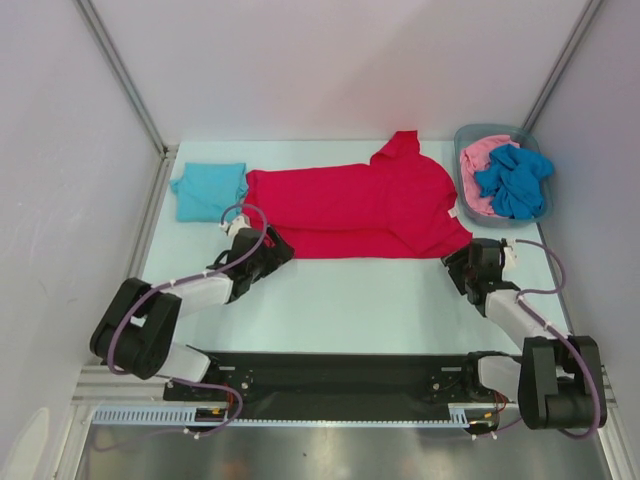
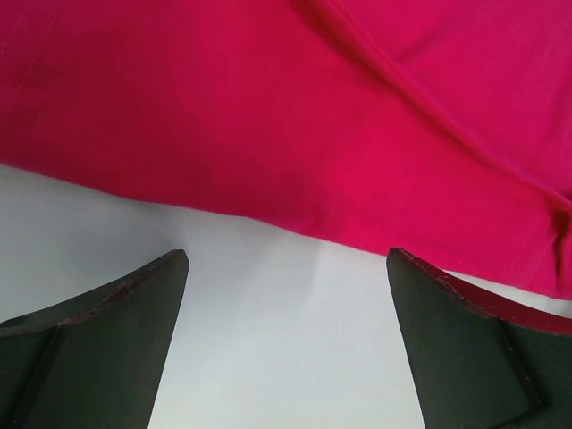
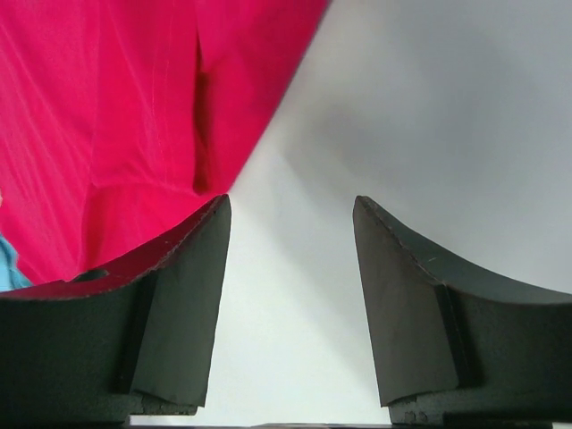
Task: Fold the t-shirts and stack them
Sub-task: Fold the tshirt
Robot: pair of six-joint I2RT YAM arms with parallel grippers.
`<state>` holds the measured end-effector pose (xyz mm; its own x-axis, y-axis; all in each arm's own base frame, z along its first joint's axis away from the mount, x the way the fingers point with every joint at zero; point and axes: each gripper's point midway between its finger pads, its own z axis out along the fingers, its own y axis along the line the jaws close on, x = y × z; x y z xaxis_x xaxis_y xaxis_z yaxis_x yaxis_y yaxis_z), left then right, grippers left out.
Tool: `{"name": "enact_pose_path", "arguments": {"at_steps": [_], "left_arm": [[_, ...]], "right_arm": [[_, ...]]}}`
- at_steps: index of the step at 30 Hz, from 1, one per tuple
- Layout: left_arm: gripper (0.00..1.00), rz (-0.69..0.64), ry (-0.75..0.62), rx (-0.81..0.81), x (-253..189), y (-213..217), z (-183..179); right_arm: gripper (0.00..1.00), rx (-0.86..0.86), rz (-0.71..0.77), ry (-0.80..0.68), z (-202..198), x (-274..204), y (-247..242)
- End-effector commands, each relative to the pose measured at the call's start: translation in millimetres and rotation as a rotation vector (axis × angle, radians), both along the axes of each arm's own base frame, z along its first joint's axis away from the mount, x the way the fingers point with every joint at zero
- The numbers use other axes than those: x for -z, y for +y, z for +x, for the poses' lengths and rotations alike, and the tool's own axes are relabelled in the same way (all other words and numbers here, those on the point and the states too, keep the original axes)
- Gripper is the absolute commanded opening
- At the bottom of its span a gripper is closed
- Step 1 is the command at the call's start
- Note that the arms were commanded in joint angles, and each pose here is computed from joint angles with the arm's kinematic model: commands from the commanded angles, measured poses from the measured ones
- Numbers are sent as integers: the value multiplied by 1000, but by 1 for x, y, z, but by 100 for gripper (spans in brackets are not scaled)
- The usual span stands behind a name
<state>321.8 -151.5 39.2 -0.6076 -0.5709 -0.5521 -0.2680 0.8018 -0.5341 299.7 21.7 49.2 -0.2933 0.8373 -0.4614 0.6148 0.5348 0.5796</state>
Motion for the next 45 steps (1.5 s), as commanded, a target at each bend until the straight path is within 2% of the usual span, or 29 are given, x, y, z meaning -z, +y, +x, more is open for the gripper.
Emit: {"name": "enact_pose_path", "arguments": {"at_steps": [1, 10, 22, 27, 30, 31, 34, 37, 45], "left_arm": [[100, -114, -94, -23, -24, -11, 26], [100, -330, -116, -37, -17, -7, 29], [100, -220, 1, -71, 14, 4, 28], [100, -230, 29, -61, 19, -1, 32], [86, -246, 47, -51, 21, -6, 35], [72, -251, 53, -49, 22, -7, 36], [60, -264, 57, -36, 21, -11, 37], [52, -263, 70, -34, 23, -11, 35], [43, -247, 94, -21, 25, -12, 27]], "right_arm": [[62, 46, 81, -89, 21, -5, -7], [61, 62, 162, -123, 41, 11, -6], [60, 109, 152, -98, 49, 22, -14], [57, 123, 162, -85, 51, 29, -14], [56, 121, 170, -96, 55, 28, -13], [55, 121, 173, -93, 56, 29, -13], [50, 120, 174, -99, 58, 26, -13], [38, 117, 177, -111, 60, 22, -13], [6, 117, 187, -120, 64, 16, -12]]}}
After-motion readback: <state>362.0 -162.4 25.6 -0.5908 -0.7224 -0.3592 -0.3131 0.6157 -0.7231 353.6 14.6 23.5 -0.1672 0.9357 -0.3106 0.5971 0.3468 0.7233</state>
